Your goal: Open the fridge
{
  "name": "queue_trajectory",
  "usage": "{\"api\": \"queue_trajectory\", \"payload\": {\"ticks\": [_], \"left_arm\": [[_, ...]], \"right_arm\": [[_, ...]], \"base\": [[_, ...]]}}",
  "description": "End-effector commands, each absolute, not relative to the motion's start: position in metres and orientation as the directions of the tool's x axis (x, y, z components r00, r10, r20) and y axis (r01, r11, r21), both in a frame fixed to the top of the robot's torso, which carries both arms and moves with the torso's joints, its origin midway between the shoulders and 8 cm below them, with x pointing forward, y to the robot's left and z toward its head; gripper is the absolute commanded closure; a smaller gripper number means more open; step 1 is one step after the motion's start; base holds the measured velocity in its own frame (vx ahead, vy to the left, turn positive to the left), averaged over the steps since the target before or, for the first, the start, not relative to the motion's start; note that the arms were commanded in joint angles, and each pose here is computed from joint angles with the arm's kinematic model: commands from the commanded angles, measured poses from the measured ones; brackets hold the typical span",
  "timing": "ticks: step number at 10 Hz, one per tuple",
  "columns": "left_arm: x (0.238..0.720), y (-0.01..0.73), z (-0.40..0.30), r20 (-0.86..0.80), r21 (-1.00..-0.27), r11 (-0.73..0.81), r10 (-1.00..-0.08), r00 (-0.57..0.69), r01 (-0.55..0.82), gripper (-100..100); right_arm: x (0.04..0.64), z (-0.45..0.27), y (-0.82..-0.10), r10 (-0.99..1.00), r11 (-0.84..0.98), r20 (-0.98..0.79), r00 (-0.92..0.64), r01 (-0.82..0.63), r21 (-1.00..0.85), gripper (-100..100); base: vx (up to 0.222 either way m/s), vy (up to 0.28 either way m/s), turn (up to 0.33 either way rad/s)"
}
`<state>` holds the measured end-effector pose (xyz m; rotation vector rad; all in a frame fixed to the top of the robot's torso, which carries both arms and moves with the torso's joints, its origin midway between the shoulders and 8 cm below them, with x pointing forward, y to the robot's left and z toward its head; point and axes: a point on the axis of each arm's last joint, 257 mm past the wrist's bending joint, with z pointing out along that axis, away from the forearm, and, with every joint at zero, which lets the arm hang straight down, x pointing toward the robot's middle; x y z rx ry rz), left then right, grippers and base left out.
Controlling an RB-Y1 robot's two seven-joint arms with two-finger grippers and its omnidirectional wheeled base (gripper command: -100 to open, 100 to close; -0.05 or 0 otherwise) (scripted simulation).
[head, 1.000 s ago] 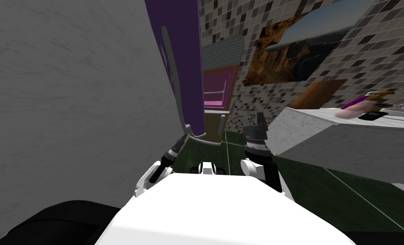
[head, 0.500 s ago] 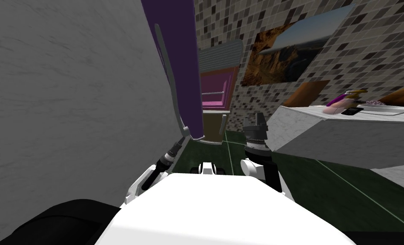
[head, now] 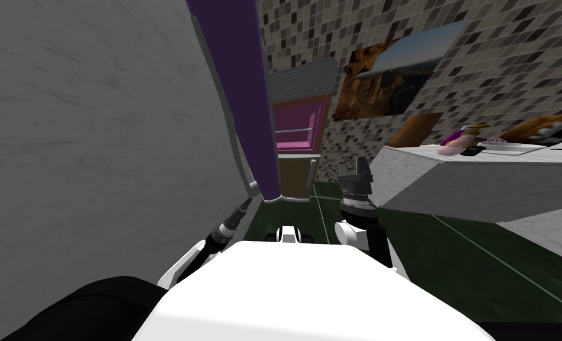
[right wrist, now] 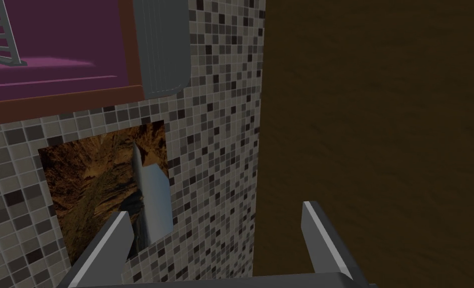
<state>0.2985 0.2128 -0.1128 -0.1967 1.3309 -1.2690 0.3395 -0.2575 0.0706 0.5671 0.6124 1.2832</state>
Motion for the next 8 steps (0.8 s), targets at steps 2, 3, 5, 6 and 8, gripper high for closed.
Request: {"api": "queue_trajectory", "payload": {"ticks": [2,3,5,6,8], "left_arm": [[0.270,0.230,-0.111,-0.606,-0.725,0.382,-0.750,-0.266,0.574,100],[0.261,0.232,-0.115,-0.596,-0.735,0.375,-0.755,-0.274,0.564,100],[0.242,0.240,-0.110,-0.597,-0.730,0.365,-0.752,-0.279,0.577,100],[0.240,0.241,-0.112,-0.595,-0.735,0.367,-0.753,-0.282,0.570,100],[0.220,0.249,-0.107,-0.592,-0.735,0.357,-0.752,-0.289,0.577,100]], "right_arm": [[0.339,0.071,-0.257,0.980,0.194,-0.101,0.172,-0.695,0.692,0],[0.339,0.071,-0.257,0.980,0.194,-0.101,0.172,-0.695,0.692,0],[0.339,0.071,-0.257,0.980,0.194,-0.102,0.172,-0.695,0.692,0],[0.339,0.071,-0.257,0.980,0.194,-0.102,0.172,-0.695,0.692,0],[0.339,0.071,-0.257,0.980,0.194,-0.102,0.172,-0.695,0.692,0]], "base": [[0.022,0.094,-0.075],[0.021,0.133,-0.121],[0.017,0.167,-0.140],[0.003,0.085,0.010],[0.019,0.145,-0.138]]}}
